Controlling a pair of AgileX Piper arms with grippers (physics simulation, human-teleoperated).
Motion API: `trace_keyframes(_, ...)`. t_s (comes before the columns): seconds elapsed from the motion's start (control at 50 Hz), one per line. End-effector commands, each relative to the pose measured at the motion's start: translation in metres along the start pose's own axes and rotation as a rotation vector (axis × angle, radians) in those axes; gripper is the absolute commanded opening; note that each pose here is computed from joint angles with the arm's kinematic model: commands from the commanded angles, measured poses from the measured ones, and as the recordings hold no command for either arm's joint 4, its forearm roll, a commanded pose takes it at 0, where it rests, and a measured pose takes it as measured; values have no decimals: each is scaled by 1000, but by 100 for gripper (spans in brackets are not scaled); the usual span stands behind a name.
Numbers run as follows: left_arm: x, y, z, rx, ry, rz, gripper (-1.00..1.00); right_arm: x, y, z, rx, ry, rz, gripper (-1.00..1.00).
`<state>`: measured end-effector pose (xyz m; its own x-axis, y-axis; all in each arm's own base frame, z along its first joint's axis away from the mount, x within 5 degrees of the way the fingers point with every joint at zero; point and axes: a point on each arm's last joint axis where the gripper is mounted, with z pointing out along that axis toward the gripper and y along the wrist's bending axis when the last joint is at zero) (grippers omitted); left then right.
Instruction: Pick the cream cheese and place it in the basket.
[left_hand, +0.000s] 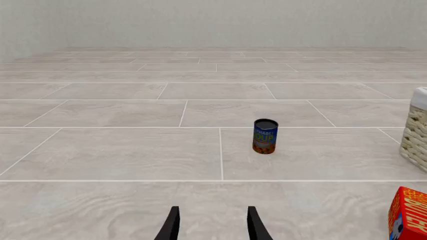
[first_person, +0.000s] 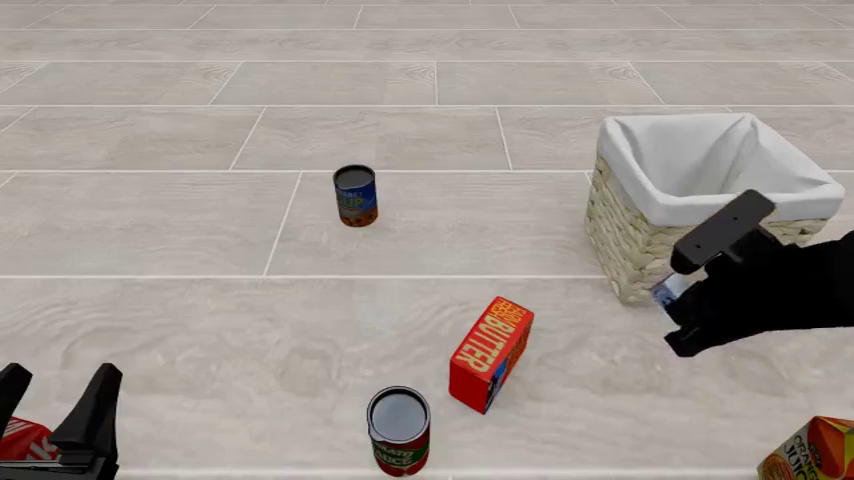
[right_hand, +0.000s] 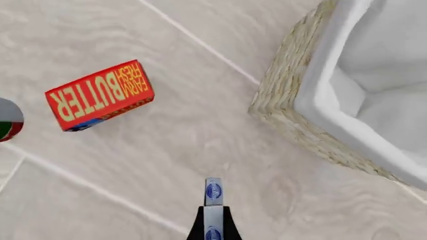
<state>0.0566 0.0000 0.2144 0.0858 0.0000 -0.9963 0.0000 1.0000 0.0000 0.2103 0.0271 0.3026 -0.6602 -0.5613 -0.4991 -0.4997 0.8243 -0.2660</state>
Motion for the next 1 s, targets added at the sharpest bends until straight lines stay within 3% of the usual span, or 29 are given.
trace_keyframes(0.02,0,0,0,0,0,0,100,-21,2,-48,23,-135,82,-100)
trace_keyframes(0.12,0,0,0,0,0,0,100,-27,-5,-66,60,-197,96,-100)
trace_keyframes(0.28,0,0,0,0,0,0,100,-29,5,-82,37,-274,162,-100)
trace_keyframes(0.36,0,0,0,0,0,0,100,-33,-5,-88,73,-322,258,-100)
trace_keyframes(0.42,0,0,0,0,0,0,100,-35,-2,-97,63,-383,304,-100)
trace_keyframes(0.46,0,0,0,0,0,0,100,-37,0,-112,54,-457,362,-100)
trace_keyframes(0.58,0,0,0,0,0,0,100,-38,-2,-126,51,-555,452,-100)
trace_keyframes(0.74,0,0,0,0,0,0,100,-41,-11,-129,91,-595,486,-100)
trace_keyframes(0.8,0,0,0,0,0,0,100,-43,-18,-137,115,-640,536,-100)
trace_keyframes(1.0,0,0,0,0,0,0,100,-53,-41,-136,196,-661,565,-100)
